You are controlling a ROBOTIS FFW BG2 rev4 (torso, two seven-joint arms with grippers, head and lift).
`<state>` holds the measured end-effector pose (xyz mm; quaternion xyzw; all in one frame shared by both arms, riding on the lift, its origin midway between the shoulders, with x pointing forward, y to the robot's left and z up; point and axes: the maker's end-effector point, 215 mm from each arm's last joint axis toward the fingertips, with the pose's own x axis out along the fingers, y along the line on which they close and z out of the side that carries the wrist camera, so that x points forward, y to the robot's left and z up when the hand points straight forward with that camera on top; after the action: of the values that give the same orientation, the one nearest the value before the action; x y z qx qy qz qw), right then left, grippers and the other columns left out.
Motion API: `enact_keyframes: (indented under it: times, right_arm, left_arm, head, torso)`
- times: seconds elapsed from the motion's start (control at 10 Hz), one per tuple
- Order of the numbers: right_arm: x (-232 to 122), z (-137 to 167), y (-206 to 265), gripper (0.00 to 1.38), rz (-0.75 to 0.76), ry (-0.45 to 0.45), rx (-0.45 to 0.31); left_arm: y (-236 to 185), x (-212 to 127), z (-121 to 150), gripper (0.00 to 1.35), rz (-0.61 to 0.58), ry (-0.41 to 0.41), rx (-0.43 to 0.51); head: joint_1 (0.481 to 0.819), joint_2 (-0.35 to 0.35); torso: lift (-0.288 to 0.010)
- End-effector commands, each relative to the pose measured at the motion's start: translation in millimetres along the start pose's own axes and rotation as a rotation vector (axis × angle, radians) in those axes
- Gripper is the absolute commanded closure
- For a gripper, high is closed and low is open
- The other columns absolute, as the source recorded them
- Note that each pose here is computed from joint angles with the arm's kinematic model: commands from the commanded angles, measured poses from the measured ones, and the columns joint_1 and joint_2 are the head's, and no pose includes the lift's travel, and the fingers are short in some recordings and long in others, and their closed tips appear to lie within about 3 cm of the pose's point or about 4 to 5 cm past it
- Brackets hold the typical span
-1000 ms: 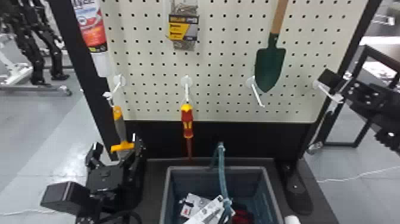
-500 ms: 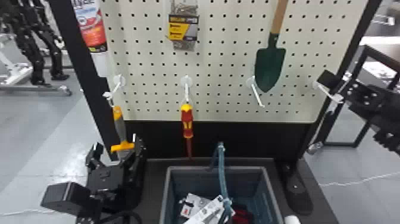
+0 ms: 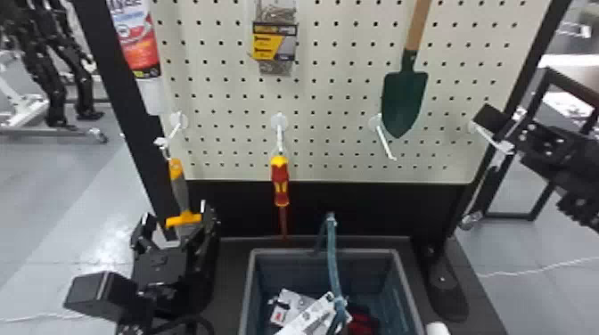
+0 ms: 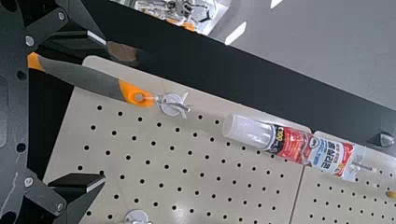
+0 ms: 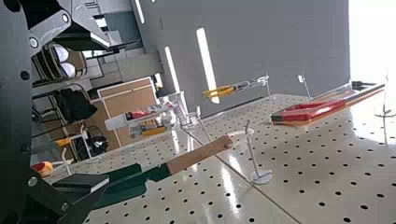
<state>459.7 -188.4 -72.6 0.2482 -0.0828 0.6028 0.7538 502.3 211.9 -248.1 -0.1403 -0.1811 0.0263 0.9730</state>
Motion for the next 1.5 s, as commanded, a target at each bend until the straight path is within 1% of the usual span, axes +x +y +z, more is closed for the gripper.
enact_keyframes:
  times: [0.0, 1.4]
  right_arm:
    - [-0.4, -0.2, -0.7, 0.28, -0.004, -0.001, 0.002]
    - [1.5, -3.7, -3.0, 0.28, 0.002, -0.024, 0.026]
  left_arm:
    - [-0.4, -0.7, -1.2, 0.27, 0.003, 0.003, -0.006]
    - [-2.7, 0.8, -7.1, 0.27, -0.021, 0.024, 0.002]
  head:
    - [0.549, 0.0]
    - [0.549, 0.0]
  torso:
    - [-0.1]
    - [-0.1]
